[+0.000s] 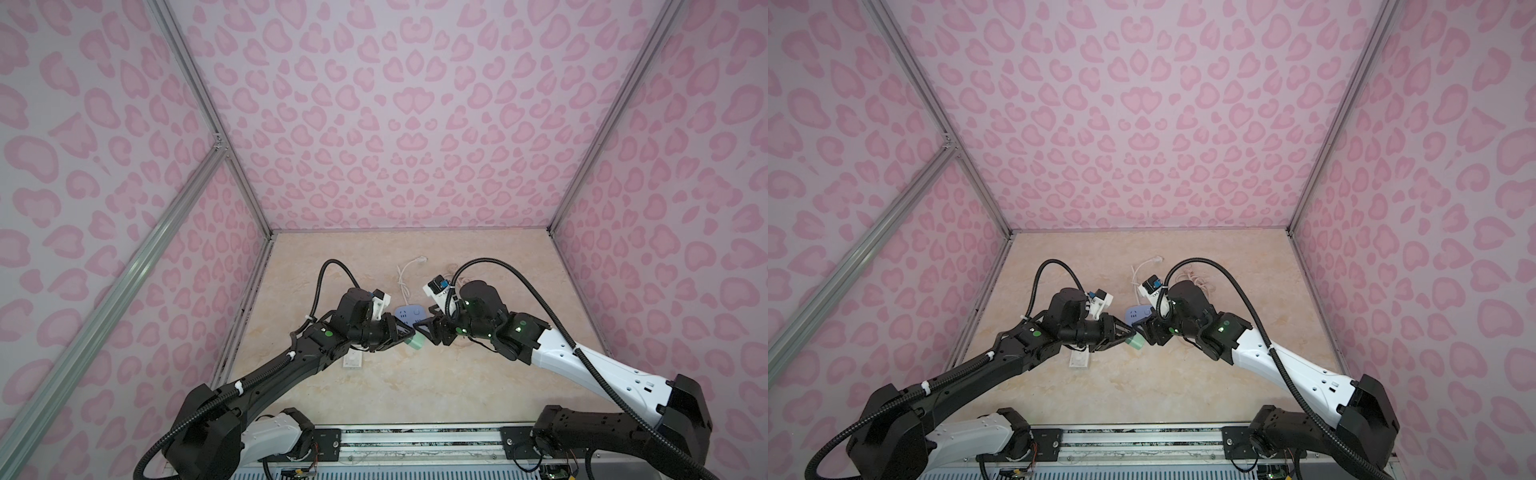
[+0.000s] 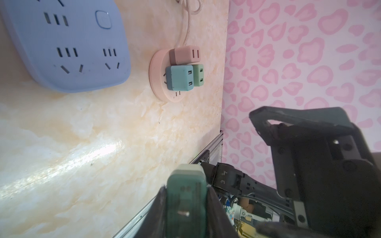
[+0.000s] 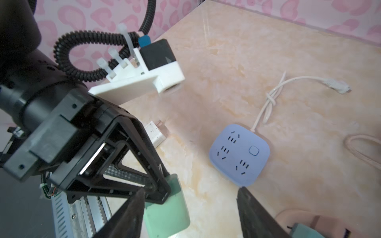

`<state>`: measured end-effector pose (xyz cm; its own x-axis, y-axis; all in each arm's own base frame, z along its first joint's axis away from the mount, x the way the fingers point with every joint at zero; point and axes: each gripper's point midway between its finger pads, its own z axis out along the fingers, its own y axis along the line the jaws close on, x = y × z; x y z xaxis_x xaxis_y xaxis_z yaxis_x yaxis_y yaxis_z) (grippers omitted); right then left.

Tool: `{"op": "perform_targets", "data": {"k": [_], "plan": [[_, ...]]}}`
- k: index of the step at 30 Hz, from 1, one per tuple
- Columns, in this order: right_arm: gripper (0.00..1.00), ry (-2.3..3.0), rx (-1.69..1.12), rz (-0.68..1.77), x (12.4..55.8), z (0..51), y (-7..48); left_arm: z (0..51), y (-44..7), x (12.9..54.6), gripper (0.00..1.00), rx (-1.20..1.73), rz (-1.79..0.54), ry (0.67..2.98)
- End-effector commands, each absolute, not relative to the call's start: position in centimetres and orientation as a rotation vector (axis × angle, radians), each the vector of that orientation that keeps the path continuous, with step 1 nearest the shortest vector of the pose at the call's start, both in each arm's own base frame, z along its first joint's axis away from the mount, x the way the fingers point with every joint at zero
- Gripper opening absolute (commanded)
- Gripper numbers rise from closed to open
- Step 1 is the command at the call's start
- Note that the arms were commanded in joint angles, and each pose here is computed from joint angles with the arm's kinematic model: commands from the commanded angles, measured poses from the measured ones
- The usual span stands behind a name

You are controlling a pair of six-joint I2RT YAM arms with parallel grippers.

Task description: Insert the plug

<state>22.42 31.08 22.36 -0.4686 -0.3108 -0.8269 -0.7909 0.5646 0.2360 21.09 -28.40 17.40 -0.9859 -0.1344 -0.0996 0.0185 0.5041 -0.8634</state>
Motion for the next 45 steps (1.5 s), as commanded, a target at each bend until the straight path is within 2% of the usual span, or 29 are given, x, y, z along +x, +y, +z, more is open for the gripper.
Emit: {"op": "perform_targets", "data": {"k": [1, 6, 12, 18, 31, 45], "plan": [[0.70, 2.003, -0.805, 0.824, 23.2, 23.4, 30.7, 19.3, -28.5, 21.4, 0.02, -0.148, -1.563, 2.560], [0.68, 2.042, -0.622, 0.797, 25.1, 23.1, 28.7, 20.5, -27.0, 22.3, 0.03, -0.305, -1.606, 2.540], [0.63, 2.036, -0.478, 0.919, 26.3, 22.9, 28.1, 21.6, -26.2, 23.4, 0.02, -0.498, -1.740, 2.448], [0.62, 1.931, -0.581, 1.074, 24.6, 23.6, 29.7, 24.7, -27.1, 24.1, 0.03, -0.562, -1.951, 2.338], [0.69, 1.720, -0.810, 1.107, 21.4, 25.5, 30.2, 24.5, -27.6, 23.5, 0.03, -0.569, -2.013, 2.385], [0.66, 1.694, -0.851, 1.186, 21.0, 26.1, 32.5, 25.2, -27.7, 23.4, 0.03, -0.545, -2.068, 2.344]]}}
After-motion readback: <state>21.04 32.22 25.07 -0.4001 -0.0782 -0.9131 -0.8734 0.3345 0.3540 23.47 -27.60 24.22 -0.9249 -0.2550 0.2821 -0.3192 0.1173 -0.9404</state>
